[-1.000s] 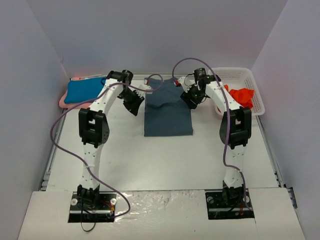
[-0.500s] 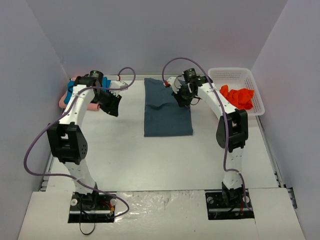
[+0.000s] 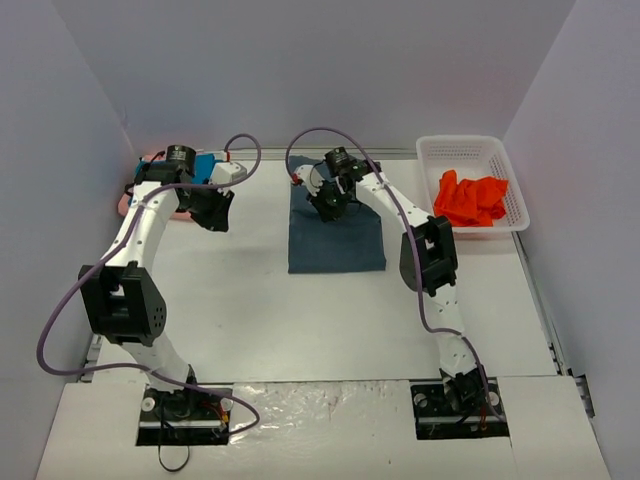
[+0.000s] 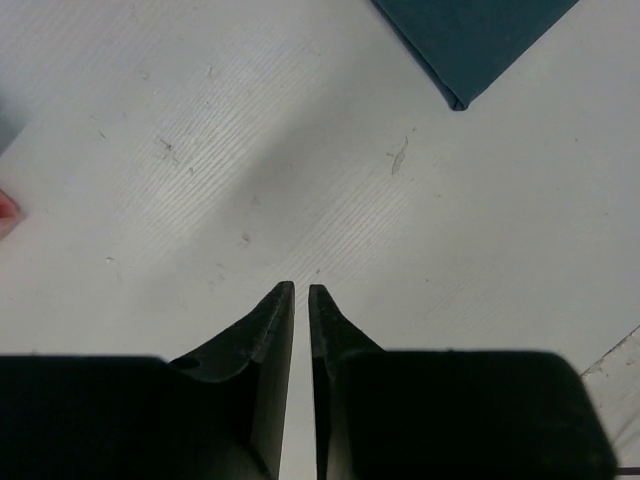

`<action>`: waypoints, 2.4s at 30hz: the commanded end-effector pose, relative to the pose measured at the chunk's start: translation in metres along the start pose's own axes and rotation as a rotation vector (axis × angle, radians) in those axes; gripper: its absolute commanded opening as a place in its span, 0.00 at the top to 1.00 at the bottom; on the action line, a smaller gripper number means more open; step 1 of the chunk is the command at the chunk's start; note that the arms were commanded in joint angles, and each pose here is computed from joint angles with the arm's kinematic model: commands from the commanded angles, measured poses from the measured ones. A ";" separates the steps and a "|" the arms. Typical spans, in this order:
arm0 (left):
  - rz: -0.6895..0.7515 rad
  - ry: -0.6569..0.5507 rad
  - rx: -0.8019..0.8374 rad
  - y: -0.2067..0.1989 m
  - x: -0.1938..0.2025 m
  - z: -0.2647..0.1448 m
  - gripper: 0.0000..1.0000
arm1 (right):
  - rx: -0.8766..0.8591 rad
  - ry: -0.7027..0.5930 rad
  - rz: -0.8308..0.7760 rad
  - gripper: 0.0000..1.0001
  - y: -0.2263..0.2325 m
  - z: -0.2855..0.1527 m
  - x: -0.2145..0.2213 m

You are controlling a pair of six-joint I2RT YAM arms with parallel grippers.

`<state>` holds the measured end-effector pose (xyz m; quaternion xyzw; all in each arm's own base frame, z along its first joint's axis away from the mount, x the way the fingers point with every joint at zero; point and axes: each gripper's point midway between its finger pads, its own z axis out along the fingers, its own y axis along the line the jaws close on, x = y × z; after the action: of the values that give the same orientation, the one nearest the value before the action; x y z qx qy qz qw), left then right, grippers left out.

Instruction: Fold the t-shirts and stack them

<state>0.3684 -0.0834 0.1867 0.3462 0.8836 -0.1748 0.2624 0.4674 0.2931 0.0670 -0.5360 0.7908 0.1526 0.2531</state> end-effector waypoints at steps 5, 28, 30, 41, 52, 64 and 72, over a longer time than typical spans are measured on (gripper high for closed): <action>0.013 -0.041 -0.052 0.002 -0.005 -0.012 0.89 | -0.001 -0.051 -0.001 1.00 -0.001 0.004 -0.027; 0.006 -0.031 -0.048 0.005 -0.004 -0.006 0.90 | 0.112 -0.071 -0.034 1.00 -0.034 0.055 -0.036; 0.003 -0.029 -0.047 0.006 -0.003 -0.005 0.90 | 0.135 -0.064 -0.034 1.00 -0.038 0.056 -0.034; 0.002 -0.038 -0.038 0.003 -0.007 -0.007 0.90 | 0.200 -0.100 -0.064 1.00 -0.036 0.015 -0.058; 0.019 -0.066 -0.041 -0.005 -0.012 -0.015 0.90 | 0.203 -0.133 -0.077 1.00 0.000 -0.038 -0.067; 0.025 -0.074 -0.080 0.000 -0.016 -0.017 0.93 | 0.130 -0.023 -0.037 1.00 0.016 0.010 -0.024; 0.039 -0.086 -0.157 0.006 -0.012 -0.026 0.94 | 0.115 0.022 -0.028 1.00 0.012 0.037 -0.007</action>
<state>0.3706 -0.0745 0.1898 0.3359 0.8849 -0.1360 0.2927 0.4642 0.3236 0.0438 -0.5368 0.7890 0.1022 0.2810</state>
